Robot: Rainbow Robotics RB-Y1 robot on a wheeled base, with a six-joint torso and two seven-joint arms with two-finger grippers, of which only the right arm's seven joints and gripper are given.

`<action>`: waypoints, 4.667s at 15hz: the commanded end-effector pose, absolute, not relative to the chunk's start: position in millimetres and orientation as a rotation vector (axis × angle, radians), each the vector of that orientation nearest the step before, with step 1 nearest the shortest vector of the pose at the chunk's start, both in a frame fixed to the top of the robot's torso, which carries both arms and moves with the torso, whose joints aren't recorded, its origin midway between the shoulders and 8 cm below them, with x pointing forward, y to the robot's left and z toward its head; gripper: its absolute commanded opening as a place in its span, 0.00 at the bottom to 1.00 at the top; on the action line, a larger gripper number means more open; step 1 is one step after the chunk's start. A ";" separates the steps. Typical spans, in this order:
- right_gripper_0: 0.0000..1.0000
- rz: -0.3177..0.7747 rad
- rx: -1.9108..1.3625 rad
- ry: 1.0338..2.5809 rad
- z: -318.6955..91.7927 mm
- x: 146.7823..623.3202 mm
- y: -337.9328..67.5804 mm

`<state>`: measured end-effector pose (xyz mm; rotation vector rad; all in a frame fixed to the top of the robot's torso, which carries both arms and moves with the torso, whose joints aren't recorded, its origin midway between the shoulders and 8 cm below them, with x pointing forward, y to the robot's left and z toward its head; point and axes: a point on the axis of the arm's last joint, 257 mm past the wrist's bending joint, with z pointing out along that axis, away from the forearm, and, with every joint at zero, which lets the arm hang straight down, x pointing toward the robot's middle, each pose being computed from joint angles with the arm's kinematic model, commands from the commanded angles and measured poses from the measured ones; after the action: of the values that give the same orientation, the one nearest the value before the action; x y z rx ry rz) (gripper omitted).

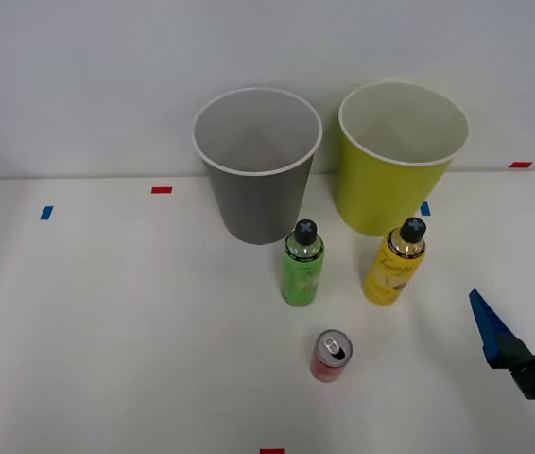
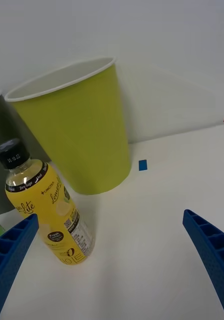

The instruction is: Put cans in the gray bin, plastic bottles in the light green bin

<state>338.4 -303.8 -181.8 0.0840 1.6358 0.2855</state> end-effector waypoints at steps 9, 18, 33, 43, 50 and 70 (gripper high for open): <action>1.00 0.078 0.047 1.783 -238.5 292.6 -337.4; 1.00 0.025 0.056 1.846 -264.5 248.8 -331.4; 1.00 0.121 0.136 1.744 -276.8 235.4 -326.7; 1.00 0.292 0.064 1.655 -281.0 201.5 -319.9; 1.00 0.368 -0.059 1.650 -284.9 221.5 -308.5; 1.00 0.475 -0.110 1.606 -314.0 213.8 -265.8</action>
<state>214.5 -267.9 -316.8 -0.1124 1.6157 0.4589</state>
